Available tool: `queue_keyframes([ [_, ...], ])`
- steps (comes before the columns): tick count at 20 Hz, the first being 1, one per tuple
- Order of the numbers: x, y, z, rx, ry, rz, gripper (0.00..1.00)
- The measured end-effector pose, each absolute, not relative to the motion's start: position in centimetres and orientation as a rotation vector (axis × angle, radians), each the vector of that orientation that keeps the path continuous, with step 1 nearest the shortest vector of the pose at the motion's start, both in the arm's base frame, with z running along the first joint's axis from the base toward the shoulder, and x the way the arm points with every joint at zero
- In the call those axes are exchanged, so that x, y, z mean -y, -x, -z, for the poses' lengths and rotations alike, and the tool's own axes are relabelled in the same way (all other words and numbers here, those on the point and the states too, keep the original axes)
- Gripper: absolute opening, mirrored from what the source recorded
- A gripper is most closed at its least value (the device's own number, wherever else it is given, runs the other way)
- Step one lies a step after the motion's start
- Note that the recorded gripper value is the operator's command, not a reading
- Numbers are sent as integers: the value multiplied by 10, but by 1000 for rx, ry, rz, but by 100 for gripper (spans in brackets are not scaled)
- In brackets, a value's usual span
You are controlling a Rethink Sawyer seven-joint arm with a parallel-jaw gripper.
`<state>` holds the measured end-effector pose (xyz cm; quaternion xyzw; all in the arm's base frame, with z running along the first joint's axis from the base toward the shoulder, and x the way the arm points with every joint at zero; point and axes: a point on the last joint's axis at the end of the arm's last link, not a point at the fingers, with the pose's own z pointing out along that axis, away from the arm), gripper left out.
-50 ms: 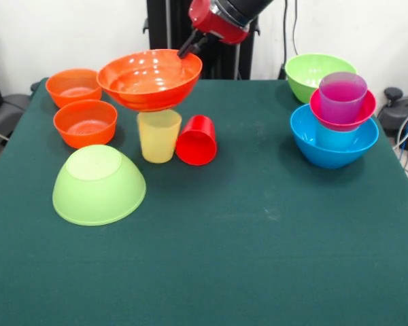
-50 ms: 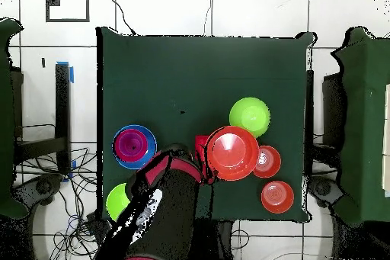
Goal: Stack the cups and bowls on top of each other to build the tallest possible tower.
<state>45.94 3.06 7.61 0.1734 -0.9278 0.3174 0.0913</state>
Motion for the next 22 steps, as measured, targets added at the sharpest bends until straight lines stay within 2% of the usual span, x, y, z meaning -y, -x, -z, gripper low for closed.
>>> queue_keyframes([
  [20,-25,-461,-79,2761,-499,-948,0],
  [21,-25,-462,-79,2762,-496,-948,100],
  [22,-25,-462,-79,2763,-496,-948,100],
])
